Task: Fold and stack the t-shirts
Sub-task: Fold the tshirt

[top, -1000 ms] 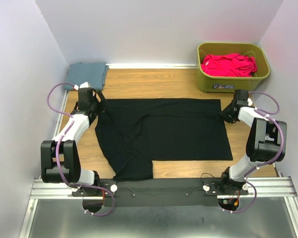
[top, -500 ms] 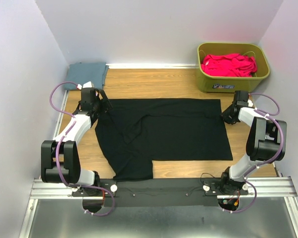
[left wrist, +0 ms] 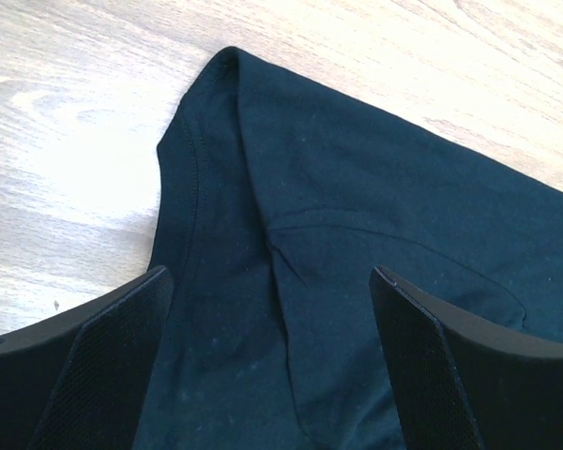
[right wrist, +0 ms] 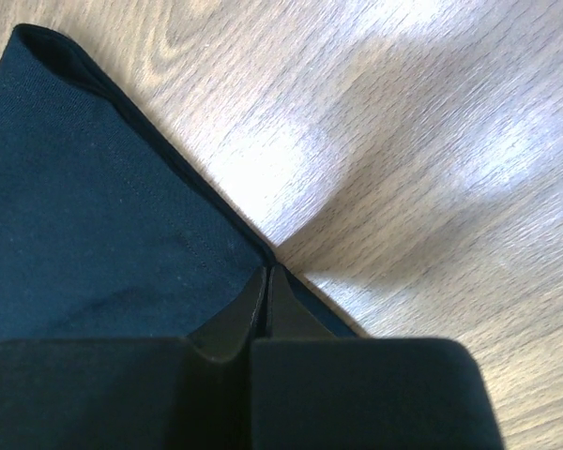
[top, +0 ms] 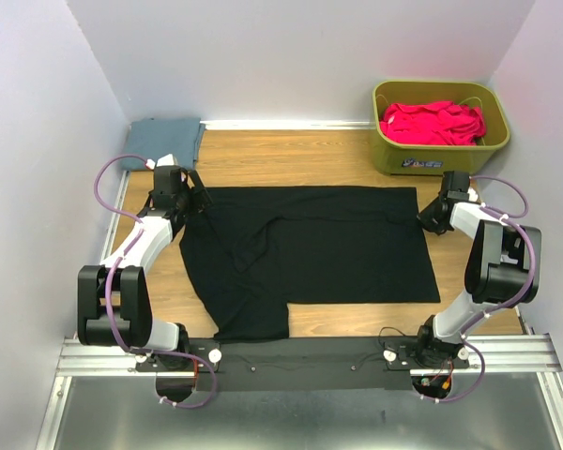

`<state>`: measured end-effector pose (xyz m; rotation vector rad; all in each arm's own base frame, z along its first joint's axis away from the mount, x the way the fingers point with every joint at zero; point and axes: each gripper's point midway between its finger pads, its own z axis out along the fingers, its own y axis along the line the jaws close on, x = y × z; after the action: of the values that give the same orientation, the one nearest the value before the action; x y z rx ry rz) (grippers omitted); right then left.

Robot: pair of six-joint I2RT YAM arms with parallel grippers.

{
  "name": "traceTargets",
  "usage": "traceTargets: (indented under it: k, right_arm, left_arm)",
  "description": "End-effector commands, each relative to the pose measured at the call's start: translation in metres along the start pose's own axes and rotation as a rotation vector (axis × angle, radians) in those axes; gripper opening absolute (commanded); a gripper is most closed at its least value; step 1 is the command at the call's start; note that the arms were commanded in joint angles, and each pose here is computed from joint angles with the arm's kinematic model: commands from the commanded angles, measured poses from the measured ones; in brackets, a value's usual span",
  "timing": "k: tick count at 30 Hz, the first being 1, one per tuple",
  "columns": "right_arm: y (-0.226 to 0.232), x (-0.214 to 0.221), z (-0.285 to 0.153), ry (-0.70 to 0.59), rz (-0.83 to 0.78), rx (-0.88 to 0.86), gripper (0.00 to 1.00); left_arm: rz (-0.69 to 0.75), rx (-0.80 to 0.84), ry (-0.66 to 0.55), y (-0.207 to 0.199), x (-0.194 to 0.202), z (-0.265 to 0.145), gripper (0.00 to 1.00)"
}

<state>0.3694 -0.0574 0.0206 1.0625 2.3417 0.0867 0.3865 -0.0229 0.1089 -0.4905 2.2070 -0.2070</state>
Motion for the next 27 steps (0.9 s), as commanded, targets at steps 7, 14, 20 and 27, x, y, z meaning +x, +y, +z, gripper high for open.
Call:
traceTargets:
  k: [7, 14, 20, 27]
  right_arm:
    - [-0.004, -0.03, -0.012, -0.078, -0.051, 0.057, 0.01]
    - [-0.003, -0.031, -0.013, -0.06, -0.074, 0.064, 0.08]
    - [0.0, -0.032, -0.014, -0.05, -0.09, 0.056, 0.12]
    - [0.002, -0.024, -0.006, -0.01, -0.09, 0.046, 0.12]
  left_arm:
    - [0.017, -0.016, -0.04, 0.002, -0.008, -0.004, 0.94]
    - [0.021, -0.023, -0.033, 0.004, -0.006, -0.004, 0.94]
    - [0.026, -0.022, -0.027, 0.004, -0.004, -0.004, 0.93]
    - [0.029, -0.014, -0.024, 0.002, -0.003, -0.005, 0.93]
